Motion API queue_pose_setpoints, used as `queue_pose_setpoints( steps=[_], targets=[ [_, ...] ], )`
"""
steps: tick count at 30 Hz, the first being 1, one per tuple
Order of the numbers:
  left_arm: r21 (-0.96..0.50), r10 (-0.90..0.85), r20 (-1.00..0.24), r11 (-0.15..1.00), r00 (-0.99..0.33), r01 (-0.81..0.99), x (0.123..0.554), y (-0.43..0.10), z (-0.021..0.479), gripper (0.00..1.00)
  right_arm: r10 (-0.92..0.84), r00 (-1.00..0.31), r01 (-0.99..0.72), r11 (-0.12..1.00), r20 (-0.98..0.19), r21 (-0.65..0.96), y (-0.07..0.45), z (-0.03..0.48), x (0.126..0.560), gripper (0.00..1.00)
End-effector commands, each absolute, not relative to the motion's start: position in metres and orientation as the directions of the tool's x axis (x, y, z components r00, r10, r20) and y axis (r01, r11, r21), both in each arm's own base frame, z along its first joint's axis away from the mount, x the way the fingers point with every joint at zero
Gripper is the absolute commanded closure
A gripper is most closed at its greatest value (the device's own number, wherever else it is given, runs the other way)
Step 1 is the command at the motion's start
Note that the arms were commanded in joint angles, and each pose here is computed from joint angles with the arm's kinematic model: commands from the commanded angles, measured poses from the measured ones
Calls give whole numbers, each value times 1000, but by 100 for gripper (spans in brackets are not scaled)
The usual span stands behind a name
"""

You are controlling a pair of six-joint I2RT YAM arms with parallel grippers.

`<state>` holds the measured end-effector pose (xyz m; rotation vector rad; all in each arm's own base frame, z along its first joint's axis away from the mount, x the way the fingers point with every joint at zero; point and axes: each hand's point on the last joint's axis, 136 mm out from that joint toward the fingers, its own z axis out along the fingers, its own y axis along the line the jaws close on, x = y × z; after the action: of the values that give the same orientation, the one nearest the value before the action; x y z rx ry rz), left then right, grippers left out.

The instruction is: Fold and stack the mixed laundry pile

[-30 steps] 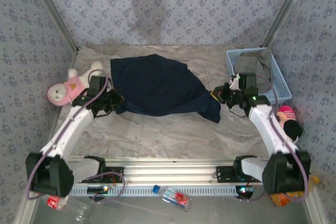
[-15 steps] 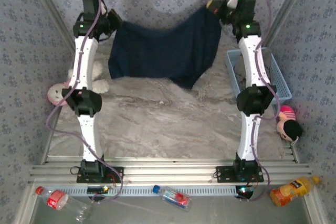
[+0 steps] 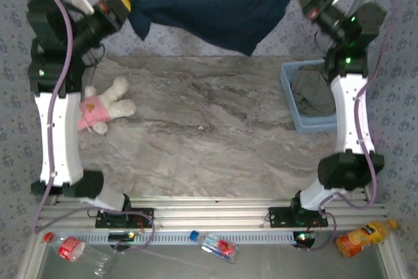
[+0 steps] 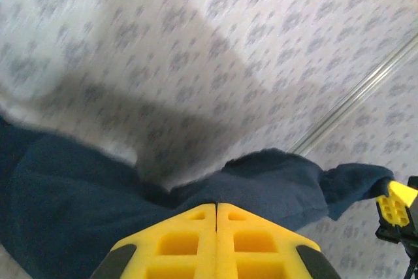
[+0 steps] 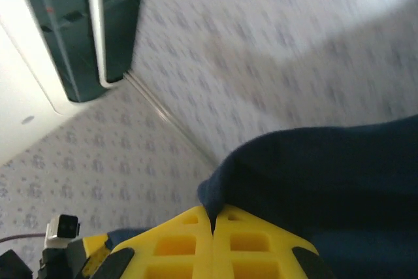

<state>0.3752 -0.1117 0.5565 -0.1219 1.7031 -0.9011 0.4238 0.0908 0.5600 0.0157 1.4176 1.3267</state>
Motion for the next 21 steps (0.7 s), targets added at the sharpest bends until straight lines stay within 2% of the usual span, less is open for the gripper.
queue_pose_setpoints(
  steps=[1,5,6,7,9,11,12,13,14,15,16,19,21],
  targets=[
    [-625,-496,-656,780,-569,41,401,-97,375,100,581,-605,-350,419,-544,837,96,396,411,100],
    [-576,-536,-449,785,-715,-227,331,-87,214,100,538,-772,-58,472,-339,880,108,257,324,100],
    [-566,-545,-375,775,-750,-281,309,-90,178,88,524,-808,23,484,-270,875,112,229,294,100],
    [-539,-559,-293,767,-775,-349,285,-91,144,69,512,-833,79,488,-212,869,115,211,270,100],
    [-489,-572,-214,764,-792,-420,252,-90,112,30,476,-871,154,496,-120,855,119,188,224,98],
    [-456,-576,-243,778,-780,-432,239,-83,113,25,495,-857,171,533,-141,829,109,188,205,94],
    [-459,-582,-287,781,-761,-424,243,-77,122,25,514,-840,166,550,-175,819,104,193,204,79],
    [-452,-585,-326,786,-742,-422,246,-71,131,24,525,-825,156,567,-209,809,99,201,206,50],
    [-441,-582,-349,794,-734,-419,249,-67,138,21,533,-812,146,580,-238,801,96,207,210,31],
    [-438,-576,-375,800,-726,-409,256,-66,147,17,538,-800,137,595,-266,792,93,212,216,16],
    [-431,-569,-389,808,-725,-402,264,-65,153,10,542,-791,133,605,-284,785,90,215,222,14],
    [-450,-547,-399,816,-736,-362,295,-78,164,11,570,-749,159,649,-337,744,76,213,248,20],
    [-473,-542,-399,812,-739,-341,315,-88,167,12,584,-728,186,674,-360,715,68,210,262,20]
  ],
)
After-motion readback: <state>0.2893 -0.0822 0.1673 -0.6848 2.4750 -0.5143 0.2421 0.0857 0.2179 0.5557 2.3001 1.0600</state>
